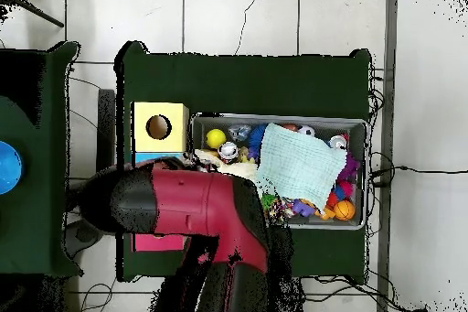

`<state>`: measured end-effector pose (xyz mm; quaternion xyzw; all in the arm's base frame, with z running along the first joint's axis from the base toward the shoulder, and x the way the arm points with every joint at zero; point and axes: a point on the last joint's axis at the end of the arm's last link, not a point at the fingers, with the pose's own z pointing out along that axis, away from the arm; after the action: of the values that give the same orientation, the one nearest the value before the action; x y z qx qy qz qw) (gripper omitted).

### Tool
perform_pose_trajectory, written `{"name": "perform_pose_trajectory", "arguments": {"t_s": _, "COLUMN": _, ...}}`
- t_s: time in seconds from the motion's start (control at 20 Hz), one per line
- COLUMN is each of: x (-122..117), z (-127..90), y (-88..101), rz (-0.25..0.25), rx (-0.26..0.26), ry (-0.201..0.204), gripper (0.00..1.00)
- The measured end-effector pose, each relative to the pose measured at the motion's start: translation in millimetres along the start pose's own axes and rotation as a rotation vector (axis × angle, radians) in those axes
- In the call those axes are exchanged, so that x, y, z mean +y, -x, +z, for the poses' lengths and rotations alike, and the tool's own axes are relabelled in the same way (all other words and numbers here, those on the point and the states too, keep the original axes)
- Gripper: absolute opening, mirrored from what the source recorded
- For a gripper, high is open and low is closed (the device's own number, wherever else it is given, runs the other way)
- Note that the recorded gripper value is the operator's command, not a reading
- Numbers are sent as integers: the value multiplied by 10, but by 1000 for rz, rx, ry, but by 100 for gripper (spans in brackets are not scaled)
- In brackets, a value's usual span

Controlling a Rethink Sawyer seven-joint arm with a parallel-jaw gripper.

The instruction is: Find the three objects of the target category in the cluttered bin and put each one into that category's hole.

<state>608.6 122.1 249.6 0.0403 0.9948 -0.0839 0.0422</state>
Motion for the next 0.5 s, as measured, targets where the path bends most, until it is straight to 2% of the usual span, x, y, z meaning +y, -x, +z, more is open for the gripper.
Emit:
{"name": "perform_pose_trajectory", "arguments": {"t_s": 0.1, "x": -174, "z": -93, "y": 56, "rz": 31, "rx": -10, "ry": 3, "gripper": 0}}
{"name": "perform_pose_trajectory", "arguments": {"t_s": 0.2, "x": -478, "z": -243, "y": 145, "rz": 90, "rx": -27, "ry": 13, "gripper": 0}}
{"name": "perform_pose_trajectory", "arguments": {"t_s": 0.3, "x": -630, "z": -311, "y": 185, "rz": 121, "rx": -35, "ry": 19, "gripper": 0}}
{"name": "perform_pose_trajectory", "arguments": {"t_s": 0.35, "x": -833, "z": -397, "y": 231, "rz": 160, "rx": -46, "ry": 25, "gripper": 0}}
{"name": "perform_pose_trajectory", "arguments": {"t_s": 0.5, "x": -1031, "z": -475, "y": 262, "rz": 195, "rx": -58, "ry": 27, "gripper": 0}}
